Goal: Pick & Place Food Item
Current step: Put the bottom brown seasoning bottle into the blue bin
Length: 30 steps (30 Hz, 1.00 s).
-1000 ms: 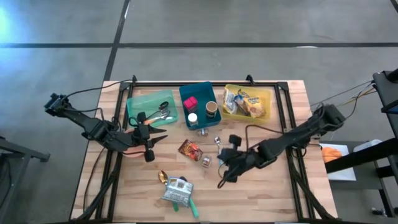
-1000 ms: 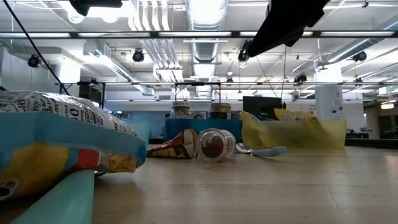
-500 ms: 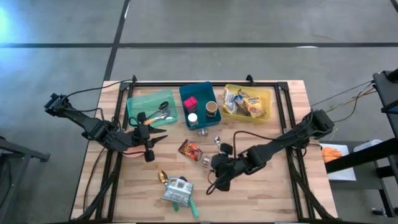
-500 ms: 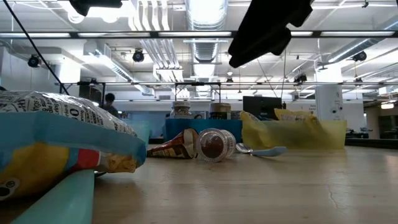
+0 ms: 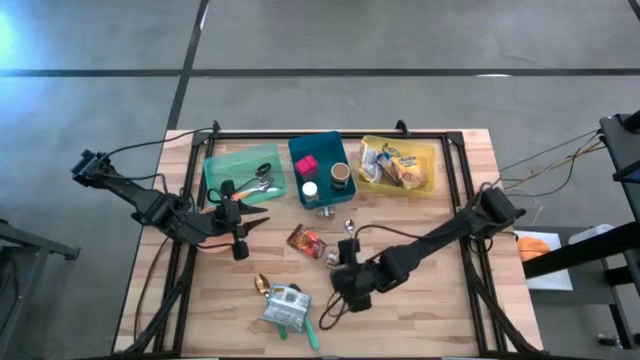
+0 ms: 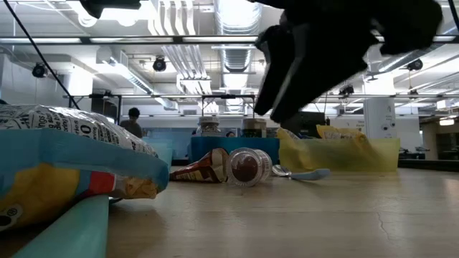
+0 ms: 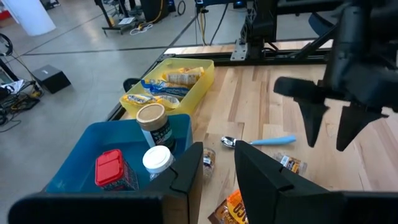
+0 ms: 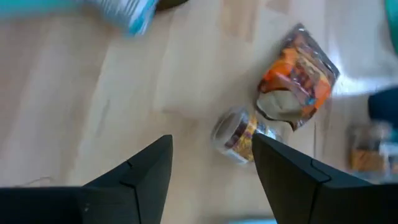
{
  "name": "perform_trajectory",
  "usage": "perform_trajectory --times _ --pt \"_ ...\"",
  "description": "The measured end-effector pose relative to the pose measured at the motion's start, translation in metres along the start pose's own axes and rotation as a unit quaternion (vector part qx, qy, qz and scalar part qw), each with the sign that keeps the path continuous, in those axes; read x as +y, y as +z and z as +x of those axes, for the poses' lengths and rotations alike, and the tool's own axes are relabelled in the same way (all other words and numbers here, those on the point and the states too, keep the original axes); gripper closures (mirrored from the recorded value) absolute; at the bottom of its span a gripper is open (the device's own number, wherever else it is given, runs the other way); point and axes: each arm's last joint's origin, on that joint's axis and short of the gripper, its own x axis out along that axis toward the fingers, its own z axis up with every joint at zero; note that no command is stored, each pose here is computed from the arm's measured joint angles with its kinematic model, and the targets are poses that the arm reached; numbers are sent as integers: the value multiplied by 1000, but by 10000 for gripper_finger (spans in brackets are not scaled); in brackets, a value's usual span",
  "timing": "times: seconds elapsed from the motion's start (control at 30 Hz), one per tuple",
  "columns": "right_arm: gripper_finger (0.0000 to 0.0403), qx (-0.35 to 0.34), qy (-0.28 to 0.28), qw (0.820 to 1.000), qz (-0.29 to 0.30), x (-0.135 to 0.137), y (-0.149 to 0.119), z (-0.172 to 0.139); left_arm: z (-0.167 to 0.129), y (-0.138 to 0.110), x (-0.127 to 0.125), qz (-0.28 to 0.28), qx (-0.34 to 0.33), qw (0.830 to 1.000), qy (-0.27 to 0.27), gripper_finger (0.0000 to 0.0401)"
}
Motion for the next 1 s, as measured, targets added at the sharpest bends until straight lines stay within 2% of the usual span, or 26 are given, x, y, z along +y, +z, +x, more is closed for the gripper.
perform_trajectory --times 0.13,0.27,0.37,0.53,0.63,0.7,0.8,0.9,1.0 --pt "181 21 -15 994 -104 6 8 7 0 0 0 0 0 1000 0 307" --pt "181 37 -80 983 -159 6 23 11 0 0 0 -1 0 1000 0 307" --pt "181 47 -107 974 -193 7 34 14 0 0 0 -1 0 1000 0 307" --pt "181 71 -112 957 -260 14 44 22 0 0 0 -1 0 1000 0 307" --pt "181 89 -112 953 -269 16 47 26 0 0 0 0 1 1000 0 307" --pt "181 87 -122 956 -251 17 50 26 0 0 0 0 0 1000 0 307" --pt "181 68 -130 972 -183 16 57 24 0 0 0 0 1 1000 0 307" --pt "181 48 -123 987 -87 14 62 18 0 0 0 0 1 1000 0 307" --pt "181 31 -117 991 51 9 66 14 0 0 0 0 1 1000 0 307"
